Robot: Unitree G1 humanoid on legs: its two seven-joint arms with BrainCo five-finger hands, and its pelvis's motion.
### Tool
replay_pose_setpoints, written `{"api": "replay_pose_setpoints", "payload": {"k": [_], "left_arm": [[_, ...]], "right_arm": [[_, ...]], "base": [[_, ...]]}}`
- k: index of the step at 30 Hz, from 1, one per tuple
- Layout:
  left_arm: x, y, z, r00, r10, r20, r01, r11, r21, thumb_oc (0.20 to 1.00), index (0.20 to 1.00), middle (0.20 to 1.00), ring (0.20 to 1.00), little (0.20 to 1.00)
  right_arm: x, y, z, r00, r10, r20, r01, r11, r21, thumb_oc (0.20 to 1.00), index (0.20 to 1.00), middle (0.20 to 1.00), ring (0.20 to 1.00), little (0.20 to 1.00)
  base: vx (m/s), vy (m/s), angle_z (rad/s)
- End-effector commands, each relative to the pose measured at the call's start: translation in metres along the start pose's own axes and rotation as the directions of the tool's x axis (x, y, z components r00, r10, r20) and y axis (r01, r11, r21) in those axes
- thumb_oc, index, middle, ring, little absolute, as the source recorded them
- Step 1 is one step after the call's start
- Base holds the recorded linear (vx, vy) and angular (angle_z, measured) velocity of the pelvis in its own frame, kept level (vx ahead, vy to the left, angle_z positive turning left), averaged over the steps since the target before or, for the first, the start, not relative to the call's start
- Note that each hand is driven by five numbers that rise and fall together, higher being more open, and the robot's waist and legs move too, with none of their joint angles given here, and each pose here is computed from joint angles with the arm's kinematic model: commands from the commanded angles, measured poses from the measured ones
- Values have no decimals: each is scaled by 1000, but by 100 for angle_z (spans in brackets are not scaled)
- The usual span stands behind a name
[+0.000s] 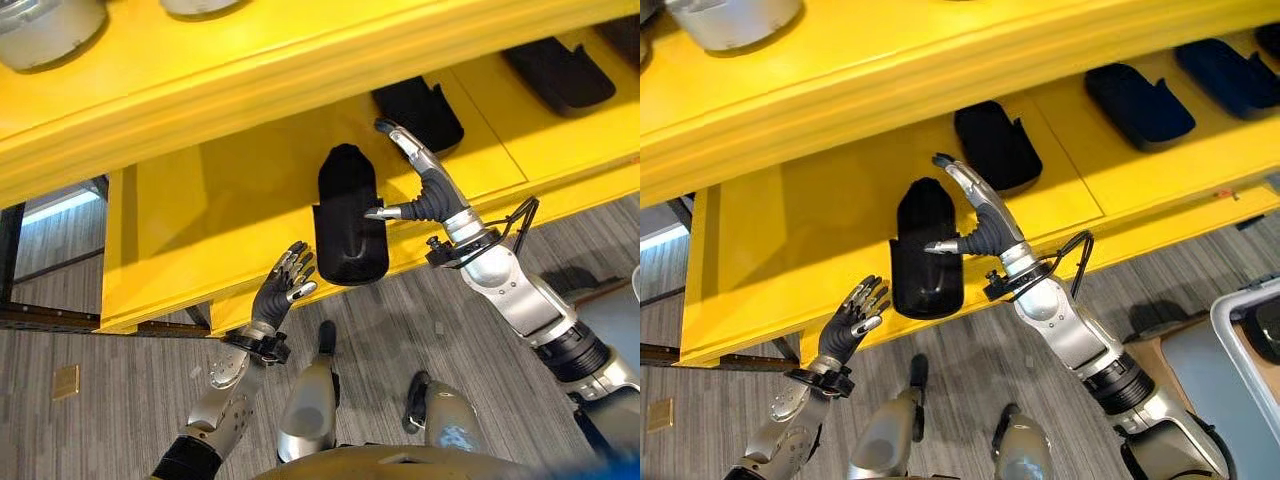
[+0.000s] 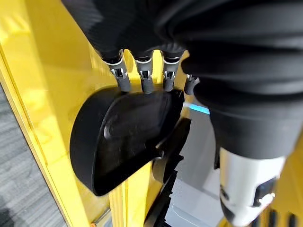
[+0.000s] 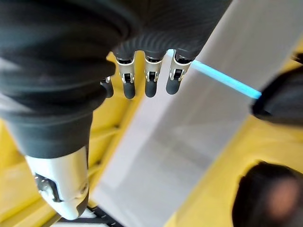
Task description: Move parts from the plastic box to the shelf.
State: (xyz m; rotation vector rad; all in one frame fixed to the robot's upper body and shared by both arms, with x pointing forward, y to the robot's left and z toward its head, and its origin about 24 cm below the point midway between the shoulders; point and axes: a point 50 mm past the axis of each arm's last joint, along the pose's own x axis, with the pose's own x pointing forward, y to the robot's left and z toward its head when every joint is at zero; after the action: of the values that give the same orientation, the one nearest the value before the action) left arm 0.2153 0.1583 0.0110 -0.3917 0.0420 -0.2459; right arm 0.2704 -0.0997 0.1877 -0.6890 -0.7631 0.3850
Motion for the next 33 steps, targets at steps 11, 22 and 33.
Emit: {"api": "replay_pose_setpoints", "payload": {"k": [11,22,33], "left_arm": [[8,-8,35,979,-72,192,65,997,41,1000,1000,1000,1000,1000],[11,-18,30,977,-164,133,153,984,87,1000,1000,1000,1000,1000],[4,-7,41,978,-125,168,112,990,80,1000,1000,1000,1000,1000]], "right_arm": [[4,-14,47,951,-36,306,25,999,40,1000,1000,1000,1000,1000],[-19,-22,23,985,-113,132,118,992,-38,1000,1000,1000,1000,1000],[-27,-17,20,983,-122,134,139,982,-129,1000,1000,1000,1000,1000]], "base": [[-89,144,14],[-104,322,-11],[-114,-94,4]]}}
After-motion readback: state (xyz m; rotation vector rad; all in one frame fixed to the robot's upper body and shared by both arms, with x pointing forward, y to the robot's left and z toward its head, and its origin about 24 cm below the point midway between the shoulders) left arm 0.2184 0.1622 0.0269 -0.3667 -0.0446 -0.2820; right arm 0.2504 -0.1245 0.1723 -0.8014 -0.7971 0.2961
